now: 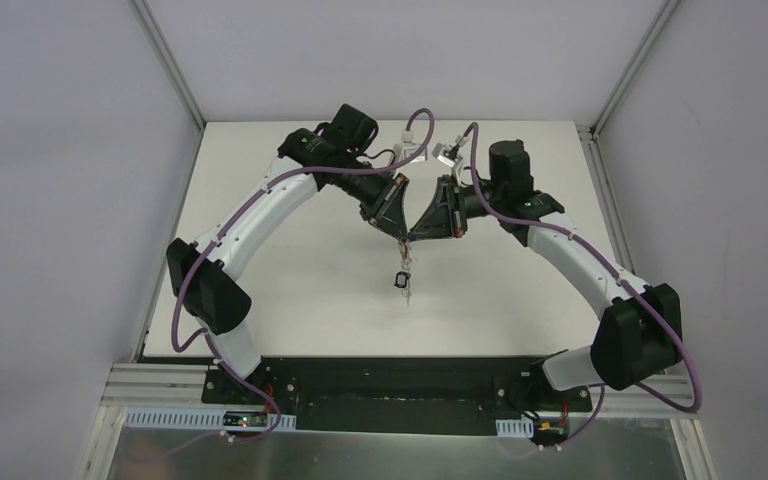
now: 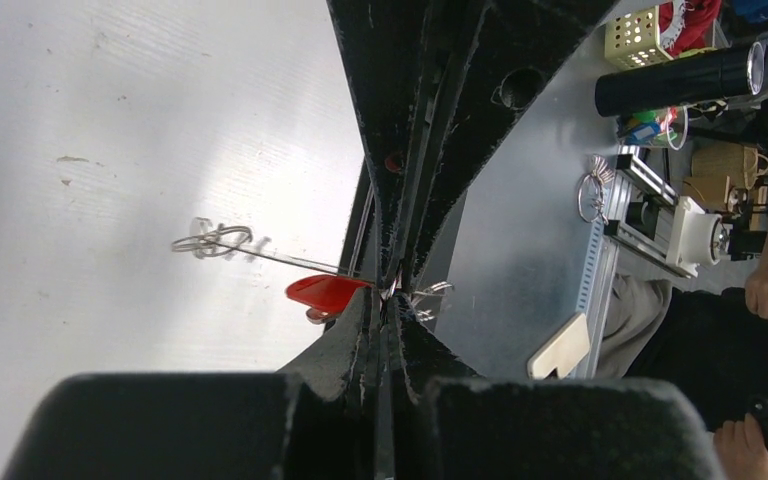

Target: Put the keys on the keyring

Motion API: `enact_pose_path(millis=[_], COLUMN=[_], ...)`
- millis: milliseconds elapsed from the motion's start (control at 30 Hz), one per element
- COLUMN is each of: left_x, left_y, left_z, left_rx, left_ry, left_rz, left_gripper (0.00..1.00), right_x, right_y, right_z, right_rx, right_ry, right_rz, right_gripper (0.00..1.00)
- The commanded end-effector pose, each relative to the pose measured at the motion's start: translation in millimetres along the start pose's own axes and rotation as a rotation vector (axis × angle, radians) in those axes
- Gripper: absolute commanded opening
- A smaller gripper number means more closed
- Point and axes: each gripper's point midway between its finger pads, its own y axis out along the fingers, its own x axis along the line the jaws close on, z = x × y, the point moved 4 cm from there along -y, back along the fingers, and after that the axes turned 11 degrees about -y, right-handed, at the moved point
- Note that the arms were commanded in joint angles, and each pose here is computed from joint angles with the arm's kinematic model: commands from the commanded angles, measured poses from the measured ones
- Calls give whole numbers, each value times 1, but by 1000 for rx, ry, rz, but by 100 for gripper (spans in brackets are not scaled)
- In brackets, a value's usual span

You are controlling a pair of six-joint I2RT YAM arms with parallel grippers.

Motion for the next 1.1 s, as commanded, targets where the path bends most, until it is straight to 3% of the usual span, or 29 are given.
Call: enact_pose_path(millis=[0, 133, 333, 767, 967, 1067], left_x=[-17, -20, -19, -17, -15, -14], left_y=[-4, -10, -12, -12, -13, -15], left_z=[0, -1, 0, -12, -17, -17], left_rx=[-18, -45, -74, -95, -100, -95], left_ry=[43, 54, 35, 27, 25, 8], left_rz=[52, 63, 83, 102, 101, 90], left_gripper=[6, 19, 20, 11, 0, 0], right_x=[4, 1, -3, -2, 0, 3], right_y=[-3, -7, -11, -13, -13, -14], right_z=[-22, -28, -28, -25, -20, -18], right_rx=[-46, -79, -111, -122, -113, -108], right_ry=[-68, -33, -13, -5, -12, -31], right_rz=[-5, 12, 26, 12, -6, -16], right_gripper=[0, 0, 0, 0, 0, 0])
